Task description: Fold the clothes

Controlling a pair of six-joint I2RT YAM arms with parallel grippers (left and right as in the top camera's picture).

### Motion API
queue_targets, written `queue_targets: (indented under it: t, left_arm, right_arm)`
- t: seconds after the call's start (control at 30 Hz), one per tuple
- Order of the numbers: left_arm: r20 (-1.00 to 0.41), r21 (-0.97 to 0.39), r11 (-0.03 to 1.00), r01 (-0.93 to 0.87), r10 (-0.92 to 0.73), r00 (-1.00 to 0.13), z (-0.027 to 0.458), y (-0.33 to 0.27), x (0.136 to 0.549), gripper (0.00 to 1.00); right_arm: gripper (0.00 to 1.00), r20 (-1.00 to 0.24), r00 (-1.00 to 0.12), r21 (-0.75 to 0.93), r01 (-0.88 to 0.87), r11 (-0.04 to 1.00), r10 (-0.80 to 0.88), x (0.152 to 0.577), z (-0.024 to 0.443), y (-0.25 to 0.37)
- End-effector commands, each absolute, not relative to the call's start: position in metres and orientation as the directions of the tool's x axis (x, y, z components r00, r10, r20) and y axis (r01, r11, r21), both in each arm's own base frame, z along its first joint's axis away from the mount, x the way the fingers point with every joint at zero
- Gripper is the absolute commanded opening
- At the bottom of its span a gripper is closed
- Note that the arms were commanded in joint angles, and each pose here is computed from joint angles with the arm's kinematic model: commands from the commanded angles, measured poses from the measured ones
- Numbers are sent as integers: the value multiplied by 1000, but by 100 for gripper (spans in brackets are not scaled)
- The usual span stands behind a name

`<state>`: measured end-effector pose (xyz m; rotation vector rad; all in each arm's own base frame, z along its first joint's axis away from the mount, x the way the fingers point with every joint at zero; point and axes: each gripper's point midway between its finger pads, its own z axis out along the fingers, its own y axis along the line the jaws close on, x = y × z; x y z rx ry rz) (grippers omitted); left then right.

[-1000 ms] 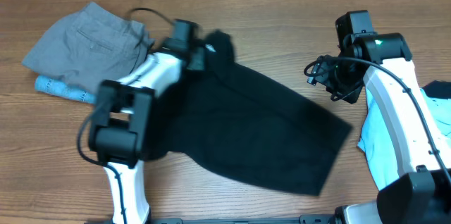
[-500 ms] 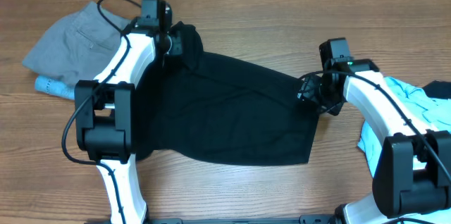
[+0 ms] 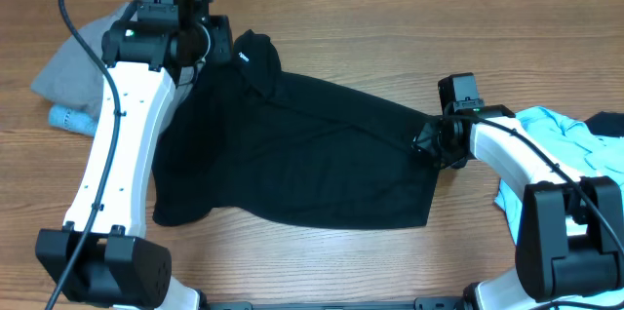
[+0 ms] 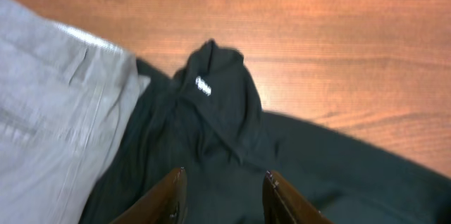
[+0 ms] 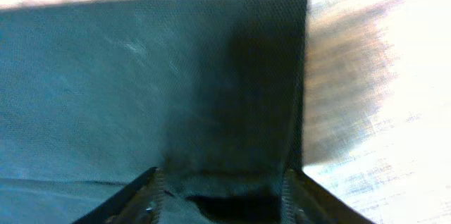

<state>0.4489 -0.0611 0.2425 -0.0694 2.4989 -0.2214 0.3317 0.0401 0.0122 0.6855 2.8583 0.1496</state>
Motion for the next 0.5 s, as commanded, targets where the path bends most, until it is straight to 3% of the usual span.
queue_targets:
  t: [0.0,0.1,0.27,0.4,0.47]
  left_arm:
    - [-545,-176,984,14,-85,-834,241,-63,435,39]
    - [-506,-159,987,24,-61,-861,234,-62,425,38]
    - [-498,-158,987,23,-60,-865,233,-61,423,38]
    - [-491,-157,987,21,-59,-869,232,-61,421,39]
    - [-477,-156,988,19,-58,-877,230,-61,418,39]
  right_arm:
    - [45,-173,-861,143,459,877,479,331,13,40]
    - [28,-147,-866,136,460,877,478,325,12,41]
    - [10,-140,-868,131,461,878,477,324,13,40]
    - [11,-147,-867,135,460,878,477,329,19,41]
    - [39,-152,-865,129,462,878,478,329,19,39]
